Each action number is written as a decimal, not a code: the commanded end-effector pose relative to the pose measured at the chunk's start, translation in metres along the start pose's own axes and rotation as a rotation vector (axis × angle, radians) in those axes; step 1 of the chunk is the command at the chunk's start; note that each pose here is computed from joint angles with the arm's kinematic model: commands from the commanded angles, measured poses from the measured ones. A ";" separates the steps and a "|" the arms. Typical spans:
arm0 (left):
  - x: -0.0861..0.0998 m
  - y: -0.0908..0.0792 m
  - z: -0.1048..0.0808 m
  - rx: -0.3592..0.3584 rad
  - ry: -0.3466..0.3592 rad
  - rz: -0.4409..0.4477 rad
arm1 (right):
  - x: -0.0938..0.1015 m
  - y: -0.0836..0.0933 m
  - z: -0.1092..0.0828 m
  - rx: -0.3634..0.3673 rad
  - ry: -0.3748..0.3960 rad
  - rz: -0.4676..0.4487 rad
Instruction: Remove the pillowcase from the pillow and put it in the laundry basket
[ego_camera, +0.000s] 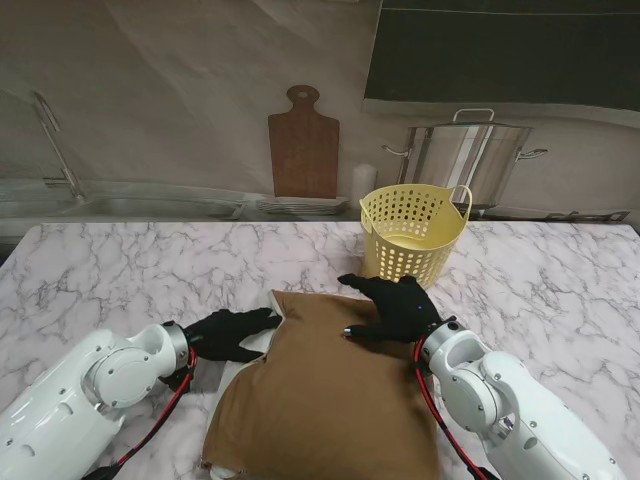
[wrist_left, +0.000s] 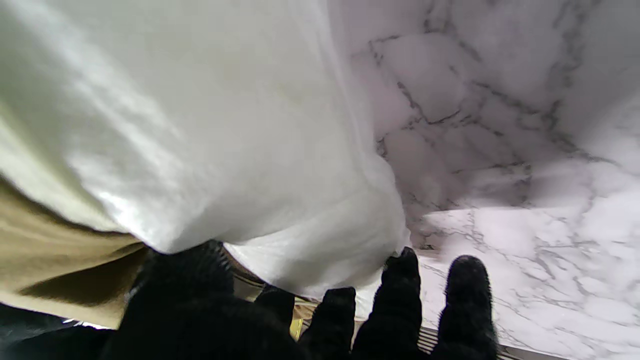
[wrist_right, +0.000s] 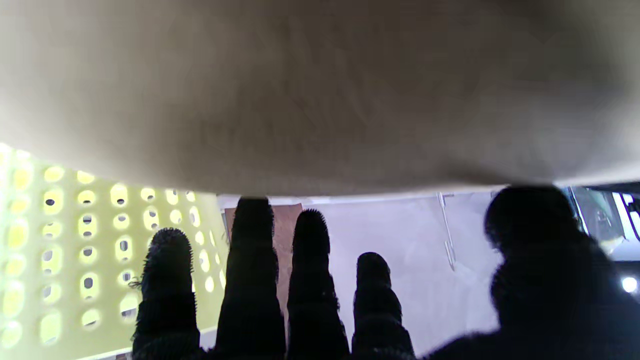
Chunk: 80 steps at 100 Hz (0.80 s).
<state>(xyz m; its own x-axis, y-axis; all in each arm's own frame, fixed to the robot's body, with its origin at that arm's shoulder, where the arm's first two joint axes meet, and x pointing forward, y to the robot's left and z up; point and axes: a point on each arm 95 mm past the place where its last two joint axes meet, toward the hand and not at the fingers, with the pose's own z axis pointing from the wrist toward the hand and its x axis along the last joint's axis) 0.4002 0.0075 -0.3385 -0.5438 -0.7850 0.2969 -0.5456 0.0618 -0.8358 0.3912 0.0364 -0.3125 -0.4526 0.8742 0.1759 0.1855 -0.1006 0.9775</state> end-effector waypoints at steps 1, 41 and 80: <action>0.002 0.019 0.001 -0.067 0.006 -0.002 | -0.005 -0.014 0.000 0.039 -0.019 -0.015; 0.003 0.020 0.003 -0.094 0.004 0.015 | -0.028 -0.036 -0.015 0.049 -0.099 -0.053; 0.003 0.021 0.001 -0.125 0.001 0.016 | -0.055 -0.040 -0.049 0.048 -0.212 -0.084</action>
<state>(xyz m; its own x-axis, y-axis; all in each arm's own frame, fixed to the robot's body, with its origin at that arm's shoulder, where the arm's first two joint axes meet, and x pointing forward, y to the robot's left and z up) 0.3959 -0.0015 -0.3402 -0.5696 -0.7705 0.2863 -0.5656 0.1146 -0.8167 0.3729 -0.0098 -0.3372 -0.3259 0.9401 0.0997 0.1552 -0.0508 0.9866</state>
